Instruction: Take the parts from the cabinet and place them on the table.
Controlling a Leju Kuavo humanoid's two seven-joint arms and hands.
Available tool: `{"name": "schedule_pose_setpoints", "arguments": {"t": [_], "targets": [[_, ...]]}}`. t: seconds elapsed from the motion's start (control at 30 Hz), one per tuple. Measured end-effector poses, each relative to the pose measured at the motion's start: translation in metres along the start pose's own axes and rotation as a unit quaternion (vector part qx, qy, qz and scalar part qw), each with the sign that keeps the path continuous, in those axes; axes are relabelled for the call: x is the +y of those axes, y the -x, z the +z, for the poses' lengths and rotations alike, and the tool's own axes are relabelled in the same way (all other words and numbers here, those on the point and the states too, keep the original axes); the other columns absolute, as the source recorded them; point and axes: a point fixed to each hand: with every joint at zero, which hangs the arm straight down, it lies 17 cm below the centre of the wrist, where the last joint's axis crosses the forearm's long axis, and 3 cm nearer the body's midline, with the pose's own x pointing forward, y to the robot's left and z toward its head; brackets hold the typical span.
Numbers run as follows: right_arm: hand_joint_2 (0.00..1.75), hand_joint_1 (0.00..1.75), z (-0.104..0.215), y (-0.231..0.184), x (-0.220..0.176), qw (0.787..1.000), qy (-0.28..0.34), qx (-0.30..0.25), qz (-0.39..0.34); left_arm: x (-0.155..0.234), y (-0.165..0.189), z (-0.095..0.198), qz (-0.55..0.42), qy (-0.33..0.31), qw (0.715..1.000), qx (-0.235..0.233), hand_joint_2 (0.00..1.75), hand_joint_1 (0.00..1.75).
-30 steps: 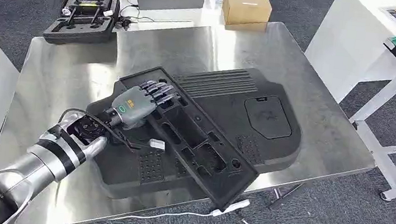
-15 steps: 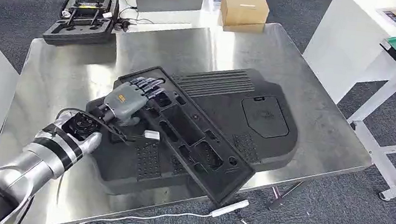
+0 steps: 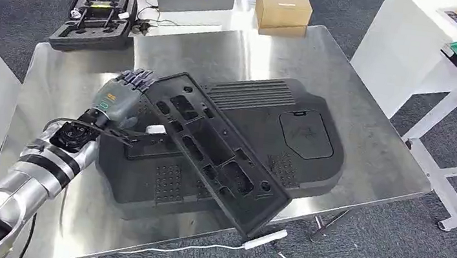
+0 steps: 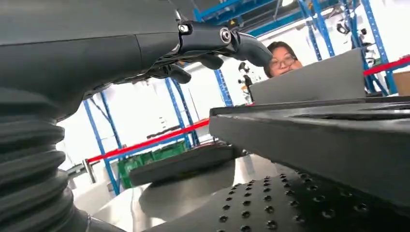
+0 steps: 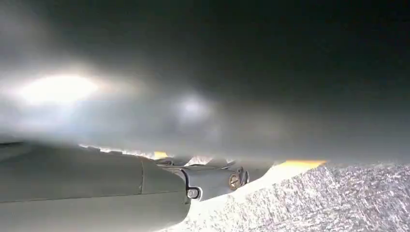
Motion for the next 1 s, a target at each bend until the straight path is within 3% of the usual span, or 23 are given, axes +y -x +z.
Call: {"name": "schedule_pose_setpoints", "arguments": {"t": [0.3,0.33,0.6,0.8,1.0], "targets": [[0.0,0.0,0.0,0.0,-0.001,1.0,0.003,0.001,-0.002,0.003,0.02,0.004,0.012,-0.016,0.999,0.035,1.75,0.0],[0.0,0.0,0.0,0.001,-0.001,1.0,0.003,0.001,-0.002,0.003,0.024,0.005,0.015,-0.019,0.999,0.043,0.0,0.0],[0.0,0.0,0.0,0.002,-0.002,1.0,0.008,0.004,-0.005,0.022,0.06,0.014,0.087,-0.088,0.986,0.108,0.0,0.0],[0.0,0.0,0.0,0.002,-0.003,1.0,0.012,0.005,-0.006,0.037,0.092,0.031,0.238,-0.17,0.946,0.14,0.0,0.0],[0.0,0.0,0.0,0.002,-0.003,1.0,0.011,0.004,-0.004,0.031,0.117,0.049,0.291,-0.195,0.921,0.17,0.0,0.0]]}}
